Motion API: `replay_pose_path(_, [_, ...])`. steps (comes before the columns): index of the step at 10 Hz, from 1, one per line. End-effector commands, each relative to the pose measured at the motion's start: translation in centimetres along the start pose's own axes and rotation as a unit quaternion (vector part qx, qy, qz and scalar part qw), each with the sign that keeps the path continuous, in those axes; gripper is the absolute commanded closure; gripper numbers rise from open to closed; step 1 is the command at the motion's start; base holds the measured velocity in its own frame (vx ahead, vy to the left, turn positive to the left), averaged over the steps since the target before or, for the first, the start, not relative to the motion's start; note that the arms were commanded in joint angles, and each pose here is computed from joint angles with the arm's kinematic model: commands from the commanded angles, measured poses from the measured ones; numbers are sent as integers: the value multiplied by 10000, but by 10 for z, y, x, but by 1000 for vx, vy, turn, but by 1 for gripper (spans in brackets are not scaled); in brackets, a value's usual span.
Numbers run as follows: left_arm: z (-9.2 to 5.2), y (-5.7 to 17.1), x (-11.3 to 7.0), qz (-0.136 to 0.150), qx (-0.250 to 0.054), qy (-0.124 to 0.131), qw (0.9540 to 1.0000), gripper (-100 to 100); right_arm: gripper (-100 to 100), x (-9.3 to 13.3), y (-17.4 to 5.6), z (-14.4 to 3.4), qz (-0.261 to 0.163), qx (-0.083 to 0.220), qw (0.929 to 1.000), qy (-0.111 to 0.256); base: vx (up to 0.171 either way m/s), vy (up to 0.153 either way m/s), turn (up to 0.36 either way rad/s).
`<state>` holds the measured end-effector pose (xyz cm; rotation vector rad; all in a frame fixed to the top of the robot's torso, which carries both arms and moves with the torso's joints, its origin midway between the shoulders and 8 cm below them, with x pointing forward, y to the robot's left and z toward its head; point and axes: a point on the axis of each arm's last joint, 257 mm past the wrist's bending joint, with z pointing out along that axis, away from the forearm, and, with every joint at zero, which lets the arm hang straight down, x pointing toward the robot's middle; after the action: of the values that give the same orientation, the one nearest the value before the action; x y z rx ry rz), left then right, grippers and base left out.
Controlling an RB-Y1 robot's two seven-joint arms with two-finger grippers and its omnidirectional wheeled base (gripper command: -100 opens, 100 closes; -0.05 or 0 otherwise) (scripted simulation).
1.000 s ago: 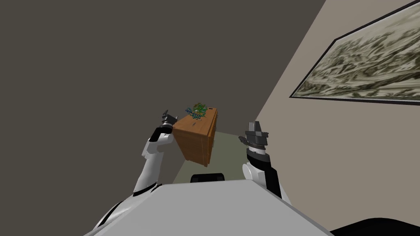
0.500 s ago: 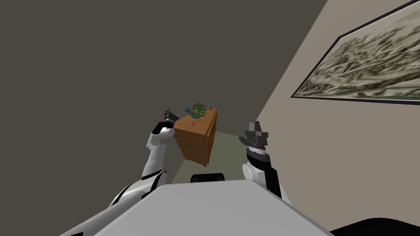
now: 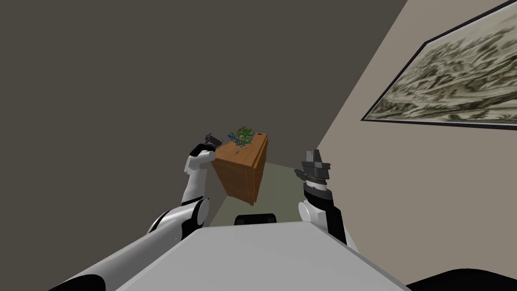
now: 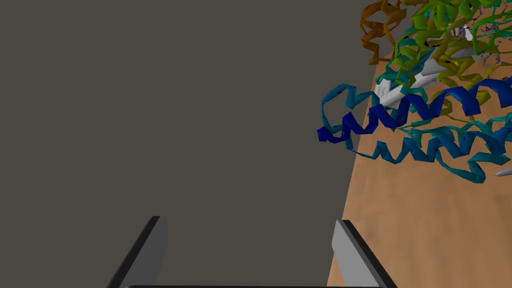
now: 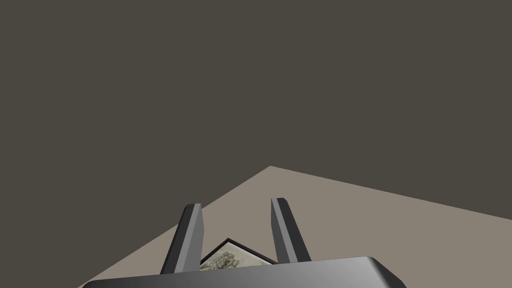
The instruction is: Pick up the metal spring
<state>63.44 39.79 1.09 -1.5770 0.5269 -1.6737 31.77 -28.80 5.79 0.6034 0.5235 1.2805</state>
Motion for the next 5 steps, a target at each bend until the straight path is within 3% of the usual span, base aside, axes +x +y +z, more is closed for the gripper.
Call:
replay_pose_path(1, [10,9,1,-169,-219,-108,9996,-100,0,0,0,0,0,0,10000,0,1,-41,25])
replay_pose_path(2, [10,11,0,-169,-255,-131,9994,-100,0,0,0,0,0,0,10000,0,4,-18,-2])
replay_pose_path(5, [29,21,-2,-594,-637,-409,9954,-100,0,0,0,0,0,0,10000,0,9,-38,26])
